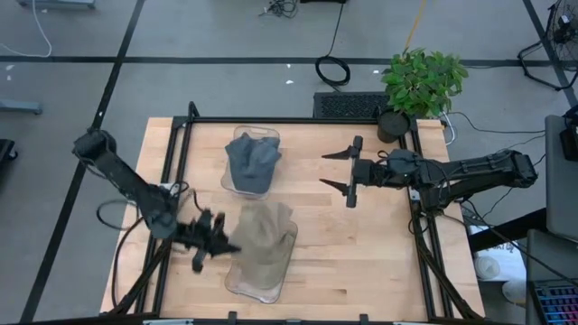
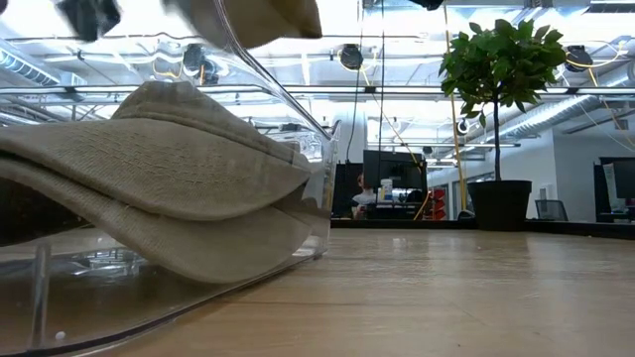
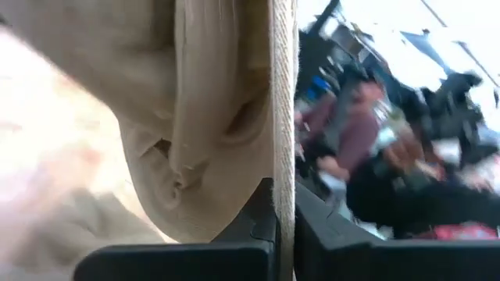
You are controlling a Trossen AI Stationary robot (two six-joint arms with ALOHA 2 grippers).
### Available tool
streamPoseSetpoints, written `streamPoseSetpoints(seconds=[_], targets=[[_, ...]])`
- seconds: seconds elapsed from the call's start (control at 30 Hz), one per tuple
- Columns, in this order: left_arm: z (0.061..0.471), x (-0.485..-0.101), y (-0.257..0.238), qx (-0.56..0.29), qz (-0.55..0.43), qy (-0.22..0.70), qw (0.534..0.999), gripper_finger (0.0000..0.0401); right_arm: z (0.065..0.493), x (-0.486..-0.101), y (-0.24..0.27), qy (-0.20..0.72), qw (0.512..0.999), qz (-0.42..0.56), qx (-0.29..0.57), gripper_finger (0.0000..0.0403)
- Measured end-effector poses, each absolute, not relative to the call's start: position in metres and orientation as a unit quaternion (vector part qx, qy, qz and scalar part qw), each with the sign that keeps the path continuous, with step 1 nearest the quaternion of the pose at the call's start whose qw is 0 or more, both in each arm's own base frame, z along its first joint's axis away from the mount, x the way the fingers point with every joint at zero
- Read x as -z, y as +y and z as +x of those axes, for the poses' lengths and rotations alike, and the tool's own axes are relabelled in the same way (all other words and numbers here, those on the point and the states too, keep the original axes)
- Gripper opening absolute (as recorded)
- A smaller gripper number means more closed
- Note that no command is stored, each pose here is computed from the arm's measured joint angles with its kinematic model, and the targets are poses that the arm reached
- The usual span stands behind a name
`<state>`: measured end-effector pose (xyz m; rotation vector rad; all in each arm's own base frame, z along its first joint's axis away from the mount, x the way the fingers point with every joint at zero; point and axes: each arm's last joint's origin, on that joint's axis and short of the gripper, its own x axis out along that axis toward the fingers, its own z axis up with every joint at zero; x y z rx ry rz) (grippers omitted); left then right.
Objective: Stack caps by color
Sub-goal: Stack the brown cap on the stacked brown caps in the bottom transparent bin
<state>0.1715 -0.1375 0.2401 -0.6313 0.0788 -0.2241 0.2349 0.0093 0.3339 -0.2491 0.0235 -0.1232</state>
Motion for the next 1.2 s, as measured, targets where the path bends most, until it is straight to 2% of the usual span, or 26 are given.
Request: streamPoseSetpoints(seconds=[0.27, 0.4, 0.6, 0.77, 1.03, 1.2], targets=[[0.176, -0.208, -0.188, 0.235, -0.257, 0.013, 0.937, 0.0008, 0.235, -0.341, 0.009, -0.025, 0.99, -0.119, 0.066, 0.0274], [0.183, -0.184, -0.194, 0.211, -0.263, 0.054, 0.94, 0.0008, 0.235, -0.342, 0.009, -0.031, 0.99, -0.118, 0.067, 0.0274], [0.197, -0.168, -0.195, 0.235, -0.271, 0.015, 0.933, 0.0008, 0.235, -0.342, 0.009, -0.03, 0.99, -0.118, 0.067, 0.0274], [0.205, -0.149, -0.193, 0.219, -0.287, 0.043, 0.932, 0.0008, 0.235, -0.342, 0.009, -0.029, 0.99, -0.117, 0.066, 0.0274], [0.211, -0.14, -0.189, 0.203, -0.293, 0.059, 0.933, 0.0009, 0.235, -0.341, 0.009, -0.023, 0.99, -0.12, 0.063, 0.0274], [0.209, -0.136, -0.191, 0.201, -0.29, 0.079, 0.933, 0.0024, 0.235, -0.34, 0.009, -0.018, 0.99, -0.122, 0.063, 0.0274]])
